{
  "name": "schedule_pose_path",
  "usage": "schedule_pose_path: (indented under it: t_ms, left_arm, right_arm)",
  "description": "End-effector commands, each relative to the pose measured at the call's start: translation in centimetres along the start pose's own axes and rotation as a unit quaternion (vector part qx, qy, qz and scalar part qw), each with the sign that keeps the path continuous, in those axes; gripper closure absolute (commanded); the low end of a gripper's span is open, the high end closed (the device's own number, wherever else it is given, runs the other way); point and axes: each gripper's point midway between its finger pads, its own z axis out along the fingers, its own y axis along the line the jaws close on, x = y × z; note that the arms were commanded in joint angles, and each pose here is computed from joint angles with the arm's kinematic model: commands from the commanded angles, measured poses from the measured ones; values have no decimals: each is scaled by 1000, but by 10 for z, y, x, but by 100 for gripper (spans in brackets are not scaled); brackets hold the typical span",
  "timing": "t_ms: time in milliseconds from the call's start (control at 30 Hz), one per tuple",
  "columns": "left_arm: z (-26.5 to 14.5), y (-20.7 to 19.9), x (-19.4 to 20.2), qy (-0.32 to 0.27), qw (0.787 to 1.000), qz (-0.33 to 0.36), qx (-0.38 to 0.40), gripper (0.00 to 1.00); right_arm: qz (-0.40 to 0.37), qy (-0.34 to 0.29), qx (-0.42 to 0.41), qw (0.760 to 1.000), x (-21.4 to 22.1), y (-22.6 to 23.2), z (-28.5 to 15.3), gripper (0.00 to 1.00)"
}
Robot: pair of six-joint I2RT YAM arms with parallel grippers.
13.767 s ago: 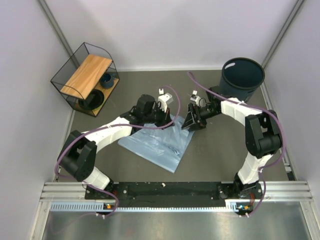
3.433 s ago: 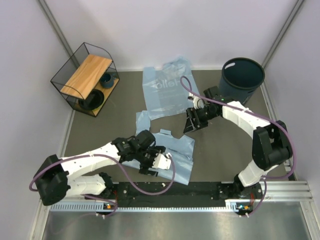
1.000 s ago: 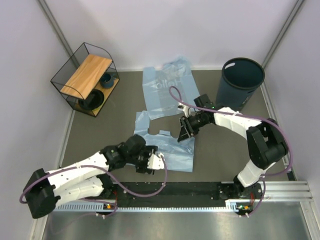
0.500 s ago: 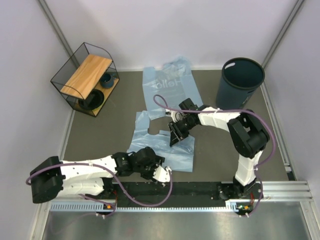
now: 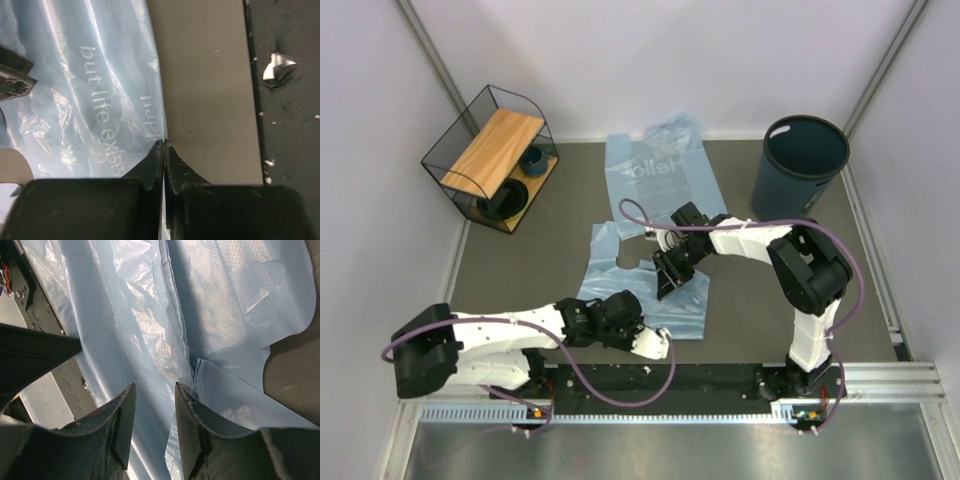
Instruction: Put the trash bags into the trash bin
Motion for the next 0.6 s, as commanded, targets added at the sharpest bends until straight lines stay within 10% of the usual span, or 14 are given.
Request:
schedule_pose_path:
  t_ms: [0, 567]
  left_arm:
    - [-33, 8, -43, -68, 997, -27, 7, 100]
    - [-45, 65, -43, -145, 935, -201, 252, 100]
  right_arm:
    - [-47, -18, -26, 998, -7, 20, -7, 62]
    - [-15, -113, -87, 990, -42, 15, -90, 16]
